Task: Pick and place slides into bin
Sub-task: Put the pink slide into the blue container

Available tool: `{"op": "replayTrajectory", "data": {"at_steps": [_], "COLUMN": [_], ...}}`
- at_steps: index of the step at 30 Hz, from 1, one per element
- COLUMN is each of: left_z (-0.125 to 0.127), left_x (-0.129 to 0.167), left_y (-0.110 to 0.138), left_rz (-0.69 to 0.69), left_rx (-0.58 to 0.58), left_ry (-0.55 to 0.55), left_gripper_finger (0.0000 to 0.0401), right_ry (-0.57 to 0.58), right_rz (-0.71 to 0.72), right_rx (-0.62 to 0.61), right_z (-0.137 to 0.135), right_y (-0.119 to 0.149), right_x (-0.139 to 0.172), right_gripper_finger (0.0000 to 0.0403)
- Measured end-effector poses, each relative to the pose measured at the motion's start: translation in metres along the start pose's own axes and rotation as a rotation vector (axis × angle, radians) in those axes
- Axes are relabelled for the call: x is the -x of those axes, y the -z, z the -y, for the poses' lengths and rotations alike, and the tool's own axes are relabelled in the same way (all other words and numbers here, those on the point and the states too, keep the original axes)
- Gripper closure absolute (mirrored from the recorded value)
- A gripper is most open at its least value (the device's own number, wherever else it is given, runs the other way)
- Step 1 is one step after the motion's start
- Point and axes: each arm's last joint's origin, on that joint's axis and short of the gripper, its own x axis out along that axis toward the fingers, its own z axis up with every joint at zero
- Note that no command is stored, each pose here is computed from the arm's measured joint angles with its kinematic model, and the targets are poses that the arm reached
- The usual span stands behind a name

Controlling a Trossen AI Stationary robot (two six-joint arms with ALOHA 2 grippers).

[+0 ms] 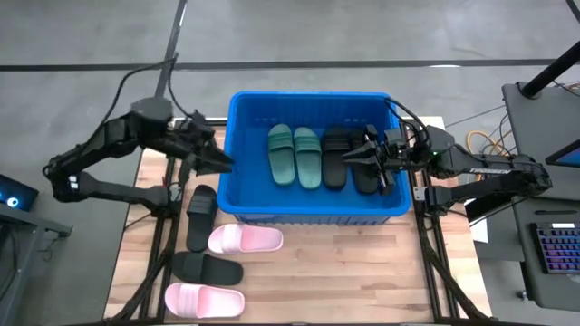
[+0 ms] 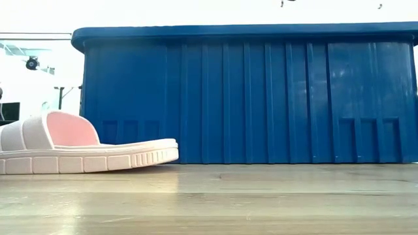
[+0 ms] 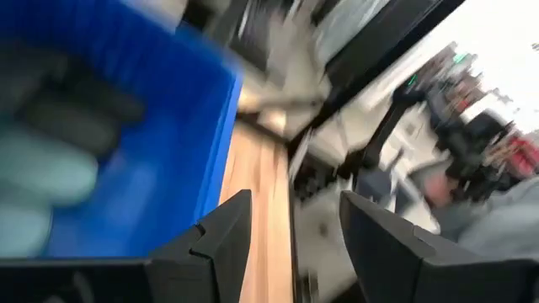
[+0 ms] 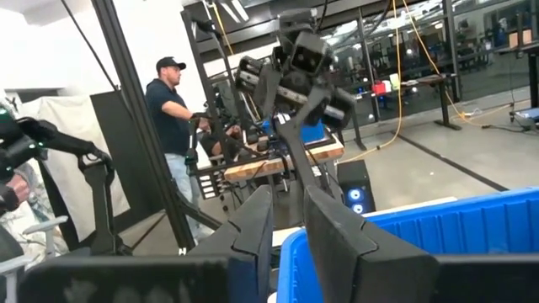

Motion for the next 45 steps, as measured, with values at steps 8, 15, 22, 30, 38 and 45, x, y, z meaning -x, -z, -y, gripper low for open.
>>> {"op": "replayTrajectory", "data": {"at_steps": [8,15,22,30,38,45], "left_z": [-0.004,-0.010,-0.019,-0.016,-0.005,-0.005], "left_x": [0.003,0.013,0.006,-0.021,-0.036,-0.054], "left_y": [0.022,0.049,0.078,0.109,0.118,0.142], "left_rz": [-0.323,-0.457,-0.517,-0.596,-0.479,-0.352], "left_rx": [0.289,0.500,0.729,0.830,0.780,0.663], "left_ry": [-0.173,-0.375,-0.509,-0.493,-0.517,-0.526], "left_gripper_finger": [0.0235,0.0235,0.0235,0.0235,0.0235,0.0218], "right_ry": [0.049,0.091,0.179,0.179,0.213,0.228], "right_rz": [-0.064,-0.080,-0.058,-0.062,-0.061,-0.058], "right_rx": [-0.010,0.004,0.068,0.104,0.175,0.177], "right_z": [0.003,0.004,0.007,0.007,0.008,0.008], "right_y": [0.007,0.009,0.008,0.008,0.007,0.007], "right_x": [0.000,0.000,0.001,0.001,0.001,0.002], "right_gripper_finger": [0.0338,0.0337,0.0342,0.0340,0.0344,0.0342]}}
